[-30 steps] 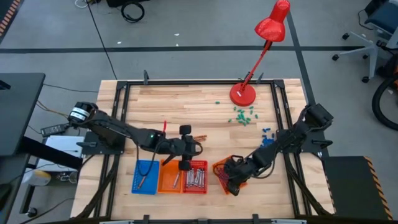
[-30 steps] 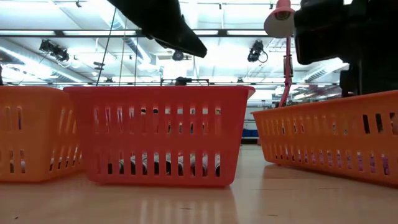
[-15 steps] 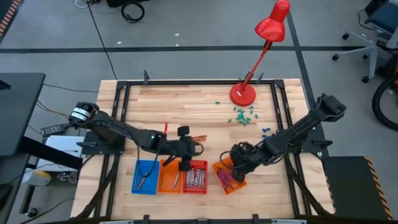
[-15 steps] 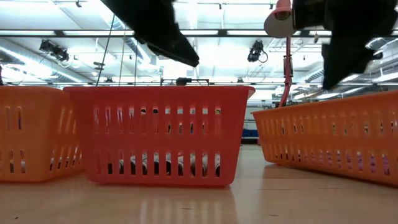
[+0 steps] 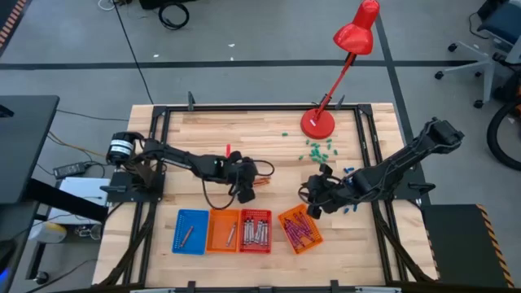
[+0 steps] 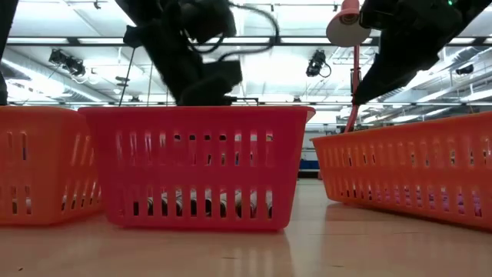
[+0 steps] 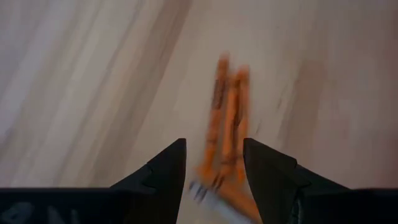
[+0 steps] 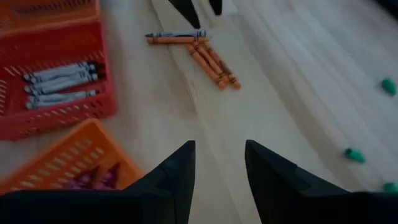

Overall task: Sort crayons
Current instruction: Put the gray crayon into the right orange bin

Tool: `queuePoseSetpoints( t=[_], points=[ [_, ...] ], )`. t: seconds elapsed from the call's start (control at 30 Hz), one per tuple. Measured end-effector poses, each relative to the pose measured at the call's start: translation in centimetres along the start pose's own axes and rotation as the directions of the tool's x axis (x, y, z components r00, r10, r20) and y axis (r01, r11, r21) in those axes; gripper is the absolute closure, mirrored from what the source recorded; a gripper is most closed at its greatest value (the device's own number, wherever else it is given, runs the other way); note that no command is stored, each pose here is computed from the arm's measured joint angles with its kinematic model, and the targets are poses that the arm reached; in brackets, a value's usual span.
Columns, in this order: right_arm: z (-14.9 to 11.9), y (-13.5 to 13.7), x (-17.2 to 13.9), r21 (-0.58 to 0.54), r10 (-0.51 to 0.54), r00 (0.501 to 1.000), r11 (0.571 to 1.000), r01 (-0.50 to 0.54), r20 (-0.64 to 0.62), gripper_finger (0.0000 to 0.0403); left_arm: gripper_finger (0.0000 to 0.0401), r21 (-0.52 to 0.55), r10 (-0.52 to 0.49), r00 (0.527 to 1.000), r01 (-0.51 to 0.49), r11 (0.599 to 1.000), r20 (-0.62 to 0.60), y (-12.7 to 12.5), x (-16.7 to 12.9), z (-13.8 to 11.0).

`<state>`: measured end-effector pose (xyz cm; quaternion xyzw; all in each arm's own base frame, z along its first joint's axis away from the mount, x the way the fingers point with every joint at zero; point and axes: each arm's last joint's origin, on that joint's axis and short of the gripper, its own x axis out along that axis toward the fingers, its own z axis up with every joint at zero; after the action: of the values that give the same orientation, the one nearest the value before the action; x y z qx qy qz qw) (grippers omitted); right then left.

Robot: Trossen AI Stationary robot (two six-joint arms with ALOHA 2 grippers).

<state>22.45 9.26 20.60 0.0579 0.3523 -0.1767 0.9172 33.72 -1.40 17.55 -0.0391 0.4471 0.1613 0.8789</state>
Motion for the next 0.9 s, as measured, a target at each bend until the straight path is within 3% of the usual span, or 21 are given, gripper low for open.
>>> queuePoseSetpoints(
  t=[0.3,0.63,0.9],
  points=[
    [-1.9,-1.8,2.4,-0.046,0.055,0.987,0.998,-0.049,0.151,0.0259,0.0230,-0.135,0.013,0.983,-0.038,0.990,-0.180,1.1,0.4,-1.5],
    [-1.6,-2.1,2.8,-0.086,0.084,0.975,0.994,-0.067,0.204,0.0259,0.0230,-0.207,-0.002,0.975,-0.046,0.977,-0.223,-0.8,0.6,-2.6],
    [-1.7,-2.1,2.9,-0.145,0.082,0.977,0.988,-0.054,0.199,0.0259,0.0230,-0.239,0.020,0.971,-0.078,0.968,-0.238,-0.9,1.0,-2.9]
  ],
)
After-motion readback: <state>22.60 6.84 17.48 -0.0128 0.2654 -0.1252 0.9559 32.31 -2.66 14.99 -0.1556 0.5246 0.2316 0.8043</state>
